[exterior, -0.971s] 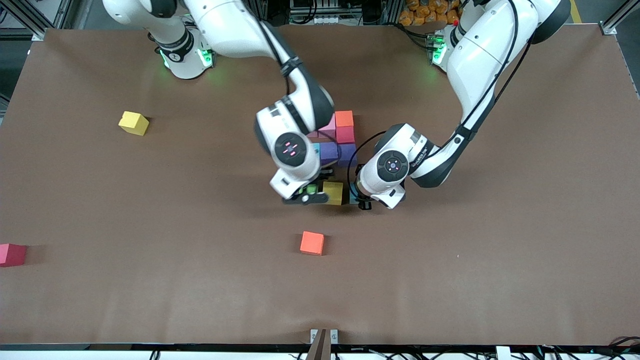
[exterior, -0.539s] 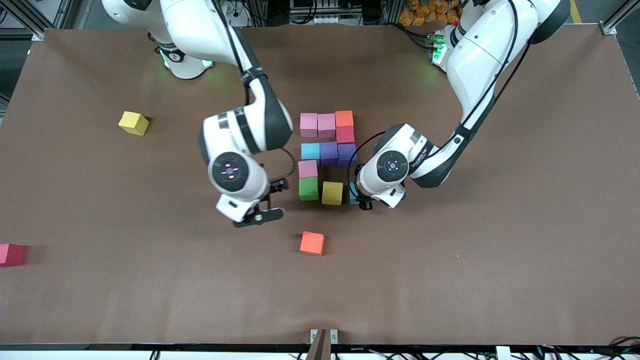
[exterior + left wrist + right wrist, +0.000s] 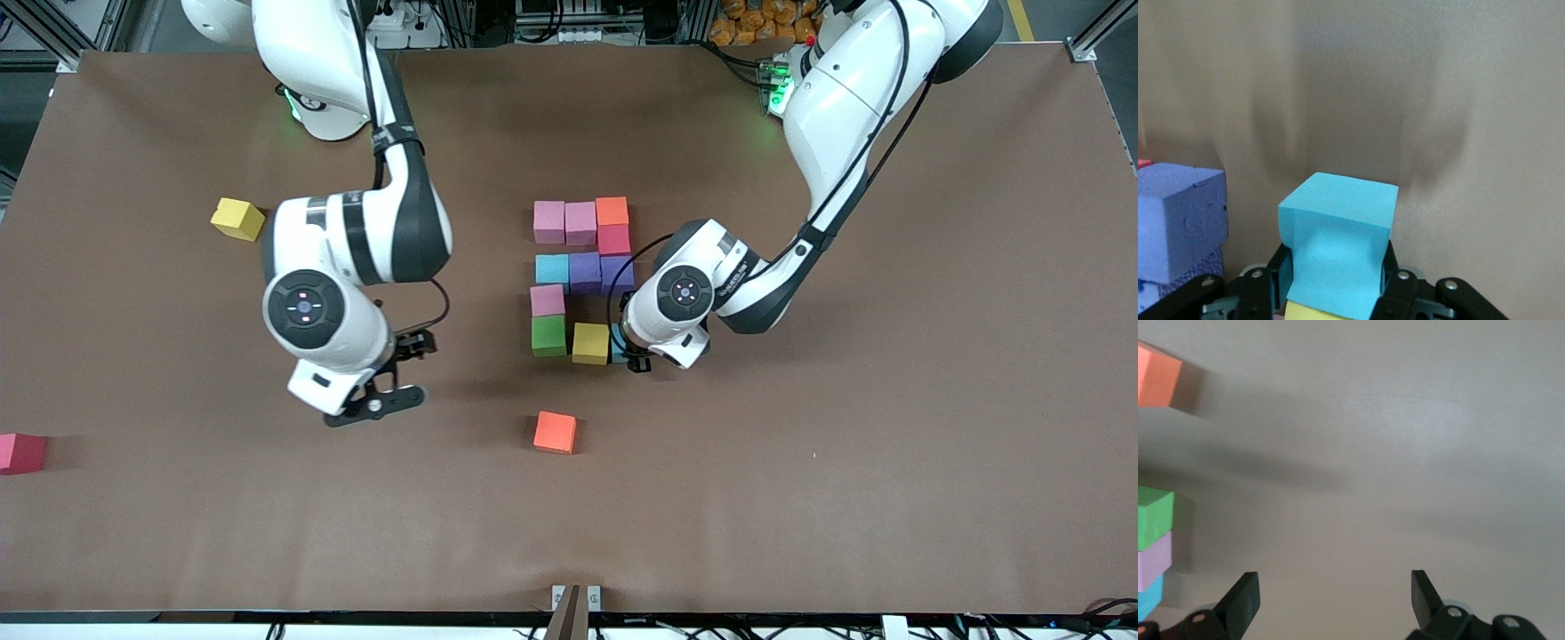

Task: Form number 2 with 11 blocks
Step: 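Withdraw the right gripper while the left gripper brings cyan beside yellow, then lower the cyan cube beside the yellow cube and open the left gripper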

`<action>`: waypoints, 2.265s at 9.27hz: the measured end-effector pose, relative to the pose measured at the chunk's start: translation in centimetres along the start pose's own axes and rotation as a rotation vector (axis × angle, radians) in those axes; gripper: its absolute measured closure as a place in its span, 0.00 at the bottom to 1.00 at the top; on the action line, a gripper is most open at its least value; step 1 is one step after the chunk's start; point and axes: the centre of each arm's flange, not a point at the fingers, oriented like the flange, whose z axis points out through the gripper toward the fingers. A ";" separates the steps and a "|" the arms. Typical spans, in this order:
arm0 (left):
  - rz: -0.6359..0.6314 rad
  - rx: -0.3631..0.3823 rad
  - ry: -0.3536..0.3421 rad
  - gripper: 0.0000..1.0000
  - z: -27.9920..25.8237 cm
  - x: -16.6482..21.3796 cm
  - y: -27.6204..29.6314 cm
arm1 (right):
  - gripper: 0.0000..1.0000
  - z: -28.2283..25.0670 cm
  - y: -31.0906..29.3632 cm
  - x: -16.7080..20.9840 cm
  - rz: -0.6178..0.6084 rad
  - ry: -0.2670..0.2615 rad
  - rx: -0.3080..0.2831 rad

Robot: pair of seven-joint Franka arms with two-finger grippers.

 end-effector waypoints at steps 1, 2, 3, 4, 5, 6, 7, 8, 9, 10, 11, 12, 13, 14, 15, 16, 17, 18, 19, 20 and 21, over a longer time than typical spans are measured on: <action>0.001 0.000 -0.002 0.46 0.1 -0.4 -0.2 | 0.00 -1.0 2.1 -0.3 -0.024 0.003 -0.016; 0.000 0.000 -0.004 0.46 0.2 -0.7 -0.2 | 0.00 -2.0 4.0 -0.7 -0.031 0.013 -0.033; 0.000 -0.001 -0.007 0.46 0.2 -0.9 -0.2 | 0.00 -2.7 5.3 -0.9 -0.028 0.020 -0.045; 0.002 -0.004 -0.011 0.46 0.0 -1.1 -0.2 | 0.00 -3.0 6.0 -1.0 -0.030 0.024 -0.051; 0.004 -0.006 -0.013 0.46 0.0 -1.3 -0.2 | 0.00 -3.1 6.2 -1.1 -0.034 0.025 -0.053; 0.008 -0.006 -0.013 0.46 0.0 -1.5 -0.4 | 0.00 -3.1 6.2 -1.1 -0.034 0.025 -0.053; 0.015 -0.005 -0.012 0.46 0.1 -1.7 -0.5 | 0.00 -3.2 6.3 -1.1 -0.034 0.026 -0.055; 0.024 -0.004 -0.012 0.37 0.2 -1.7 -0.5 | 0.00 -3.4 6.6 -1.2 -0.037 0.027 -0.057; 0.028 -0.003 -0.011 0.23 0.2 -1.7 -0.5 | 0.00 -3.4 6.7 -1.2 -0.039 0.028 -0.059; 0.028 0.000 -0.006 0.05 0.2 -1.6 -0.5 | 0.00 -3.4 6.6 -1.2 -0.040 0.028 -0.059; 0.026 0.007 0.003 0.00 0.2 -1.5 -0.5 | 0.00 -3.4 6.6 -1.2 -0.042 0.028 -0.059; 0.026 0.016 0.014 0.00 0.2 -1.4 -0.4 | 0.00 -3.4 6.5 -1.2 -0.043 0.028 -0.059; 0.029 0.026 0.026 0.00 -0.1 -1.3 -0.4 | 0.00 -3.4 6.5 -1.2 -0.043 0.028 -0.059; 0.038 0.035 0.039 0.00 -0.4 -1.3 -0.5 | 0.00 -3.4 6.5 -1.3 -0.042 0.020 -0.057; 0.045 0.037 0.045 0.00 -0.9 -1.3 -0.5 | 0.00 -3.3 6.5 -1.4 -0.041 0.010 -0.054; 0.049 0.033 0.046 0.00 -1.6 -1.4 -0.5 | 0.00 -3.4 6.4 -1.5 -0.041 0.007 -0.053; 0.052 0.030 0.049 0.00 -2.3 -1.5 -0.6 | 0.00 -3.5 6.4 -1.6 -0.040 0.004 -0.055; 0.054 0.030 0.053 0.00 -3.0 -1.6 -0.7 | 0.00 -3.9 6.6 -1.9 -0.034 0.000 -0.059; 0.055 0.026 0.054 0.00 -3.8 -1.7 -0.5 | 0.00 -4.3 7.0 -2.1 -0.026 0.002 -0.063; 0.079 0.029 0.062 0.00 -4.5 -1.5 -0.2 | 0.00 -5.0 7.6 -2.4 -0.015 0.004 -0.069; 0.123 0.018 0.065 0.00 -5.4 -1.4 0.2 | 0.00 -5.9 8.1 -2.9 -0.006 0.008 -0.072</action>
